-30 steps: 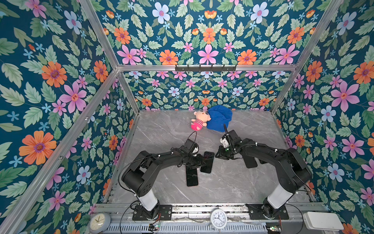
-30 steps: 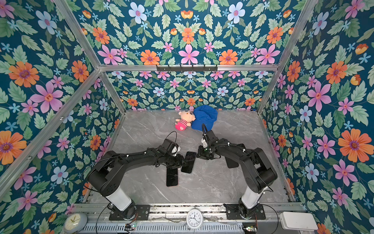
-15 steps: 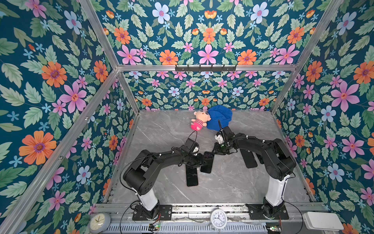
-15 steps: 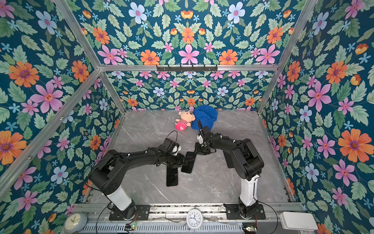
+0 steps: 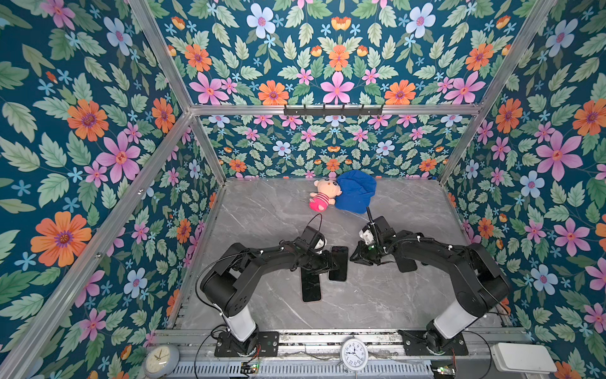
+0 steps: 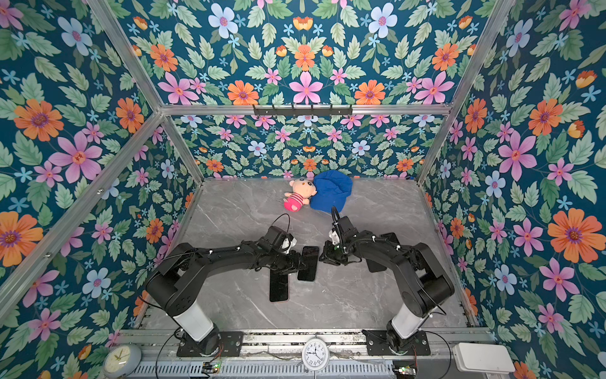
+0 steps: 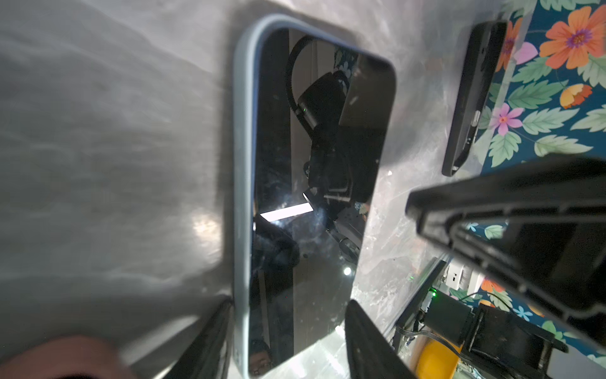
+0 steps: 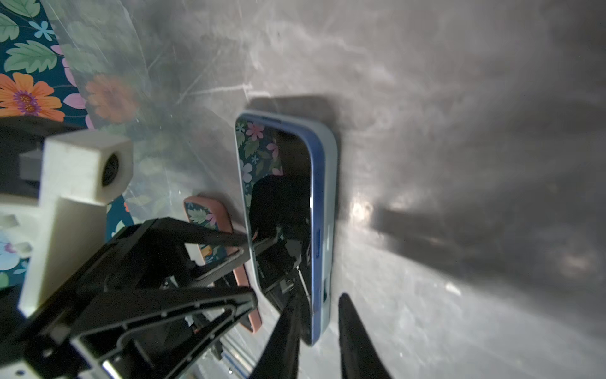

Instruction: Put the phone into the phone case

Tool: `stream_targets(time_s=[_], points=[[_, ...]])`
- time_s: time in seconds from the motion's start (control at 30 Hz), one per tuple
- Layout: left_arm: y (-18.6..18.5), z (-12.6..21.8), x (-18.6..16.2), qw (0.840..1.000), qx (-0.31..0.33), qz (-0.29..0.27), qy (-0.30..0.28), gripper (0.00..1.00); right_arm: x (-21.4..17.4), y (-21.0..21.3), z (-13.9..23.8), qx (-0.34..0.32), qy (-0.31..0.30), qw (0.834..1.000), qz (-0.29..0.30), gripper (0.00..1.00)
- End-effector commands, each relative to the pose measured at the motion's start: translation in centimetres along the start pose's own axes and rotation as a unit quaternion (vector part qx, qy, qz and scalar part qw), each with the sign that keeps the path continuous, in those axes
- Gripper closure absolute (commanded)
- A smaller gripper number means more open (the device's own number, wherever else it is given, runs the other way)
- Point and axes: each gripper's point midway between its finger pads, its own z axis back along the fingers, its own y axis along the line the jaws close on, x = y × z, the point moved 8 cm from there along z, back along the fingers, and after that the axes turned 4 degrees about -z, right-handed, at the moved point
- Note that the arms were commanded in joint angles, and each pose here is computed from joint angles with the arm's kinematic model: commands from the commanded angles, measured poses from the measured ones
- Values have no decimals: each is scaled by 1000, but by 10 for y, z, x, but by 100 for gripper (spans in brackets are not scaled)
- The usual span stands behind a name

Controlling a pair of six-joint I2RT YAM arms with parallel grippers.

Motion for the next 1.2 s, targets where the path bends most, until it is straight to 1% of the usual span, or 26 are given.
stream_targets(time_s=[0.0,0.13,0.2,0.33,0.43,0.63,0.9,1.17], points=[[0,-5,-6,1000,11,15,14,44,-6,7,2,29,-7,999,-14,77],[-3,-7,-8,1000,6,15,14,46,-16,0,-5,15,1,1000,-12,76],[-2,-9,-9,1000,4,17,13,46,-19,-4,-8,-3,4,1000,-7,76],[0,-10,-11,1000,3,20,12,47,-23,-9,-13,-22,7,1000,-4,74],[1,-12,-12,1000,3,21,13,47,-24,-9,-17,-22,11,1000,-2,72],[2,-15,-11,1000,1,22,14,48,-21,-4,-23,-16,14,1000,3,73],[5,-18,-12,1000,2,23,18,48,-22,10,-14,-5,11,1000,15,75],[6,-18,-13,1000,0,23,17,48,-25,18,-10,-11,12,1000,23,75]])
